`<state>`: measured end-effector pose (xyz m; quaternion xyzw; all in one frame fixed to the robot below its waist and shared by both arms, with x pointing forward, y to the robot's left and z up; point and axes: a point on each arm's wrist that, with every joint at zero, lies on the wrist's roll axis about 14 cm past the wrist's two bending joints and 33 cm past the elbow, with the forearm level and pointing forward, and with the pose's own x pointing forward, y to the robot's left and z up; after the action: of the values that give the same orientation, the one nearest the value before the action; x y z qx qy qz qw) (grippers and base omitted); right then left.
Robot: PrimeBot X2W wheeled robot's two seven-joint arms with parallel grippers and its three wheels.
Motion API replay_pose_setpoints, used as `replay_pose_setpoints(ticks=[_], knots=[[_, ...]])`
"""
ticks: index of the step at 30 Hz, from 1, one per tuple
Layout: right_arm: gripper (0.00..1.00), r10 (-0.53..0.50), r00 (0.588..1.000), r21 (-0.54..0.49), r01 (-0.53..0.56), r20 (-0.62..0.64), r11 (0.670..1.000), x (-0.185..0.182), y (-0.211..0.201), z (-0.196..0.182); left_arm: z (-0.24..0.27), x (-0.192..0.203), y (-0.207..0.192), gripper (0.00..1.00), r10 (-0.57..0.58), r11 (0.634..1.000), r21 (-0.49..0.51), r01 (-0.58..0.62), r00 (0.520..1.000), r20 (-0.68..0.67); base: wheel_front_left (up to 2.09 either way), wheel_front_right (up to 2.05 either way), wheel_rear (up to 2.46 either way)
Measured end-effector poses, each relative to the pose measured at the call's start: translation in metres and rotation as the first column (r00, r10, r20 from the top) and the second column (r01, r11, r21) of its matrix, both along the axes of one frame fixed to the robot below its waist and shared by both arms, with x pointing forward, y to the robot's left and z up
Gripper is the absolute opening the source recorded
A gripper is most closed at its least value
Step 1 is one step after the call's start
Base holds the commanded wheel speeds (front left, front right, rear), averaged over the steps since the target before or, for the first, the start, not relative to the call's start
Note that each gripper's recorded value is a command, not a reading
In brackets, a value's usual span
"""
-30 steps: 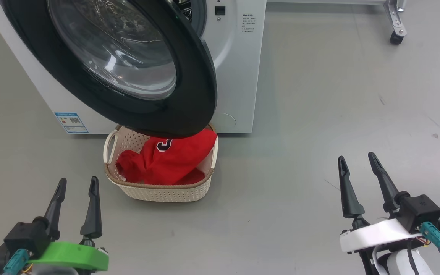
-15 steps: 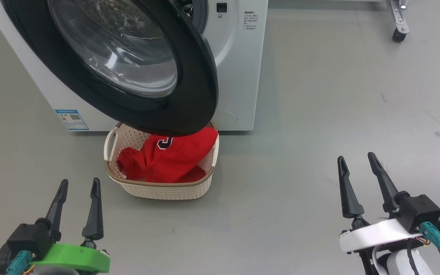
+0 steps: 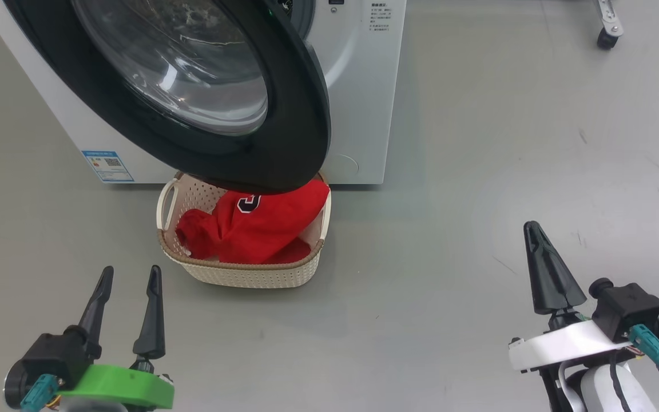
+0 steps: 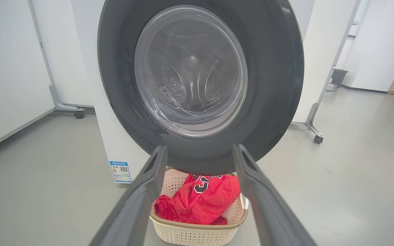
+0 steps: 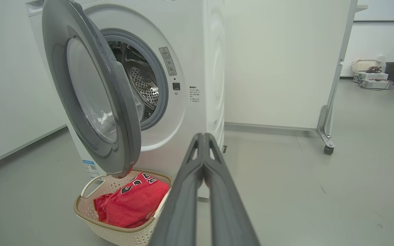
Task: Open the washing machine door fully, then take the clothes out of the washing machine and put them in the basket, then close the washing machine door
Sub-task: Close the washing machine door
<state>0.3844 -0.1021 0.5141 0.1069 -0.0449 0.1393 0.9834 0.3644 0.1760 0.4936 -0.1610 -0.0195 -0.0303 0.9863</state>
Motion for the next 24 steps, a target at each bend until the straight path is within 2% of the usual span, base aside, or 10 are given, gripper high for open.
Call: replay_pose_setpoints(ticks=[6,13,20,24], knots=[[0.00,0.042,0.999,-0.020,-0.041,0.025,0.999,0.012,0.010,0.005,-0.008,0.001,-0.004,1.00,-0.007,1.000,-0.005,0.007,1.000,-0.024,0.00,0.00,0.00],[0.00,0.171,0.983,-0.070,-0.166,0.071,0.984,0.032,0.043,0.012,-0.009,0.006,-0.004,1.00,0.004,1.000,-0.010,-0.004,1.000,-0.027,0.00,0.00,0.00],[0.00,0.339,0.936,-0.162,-0.323,0.090,0.933,0.052,0.090,0.013,-0.010,0.013,0.002,1.00,0.026,1.000,-0.006,-0.026,0.999,-0.032,0.00,0.00,0.00],[0.00,0.402,0.911,-0.170,-0.383,0.096,0.908,0.065,0.115,0.015,-0.010,0.015,0.006,1.00,0.045,0.999,-0.009,-0.045,0.998,-0.032,0.00,0.00,0.00]])
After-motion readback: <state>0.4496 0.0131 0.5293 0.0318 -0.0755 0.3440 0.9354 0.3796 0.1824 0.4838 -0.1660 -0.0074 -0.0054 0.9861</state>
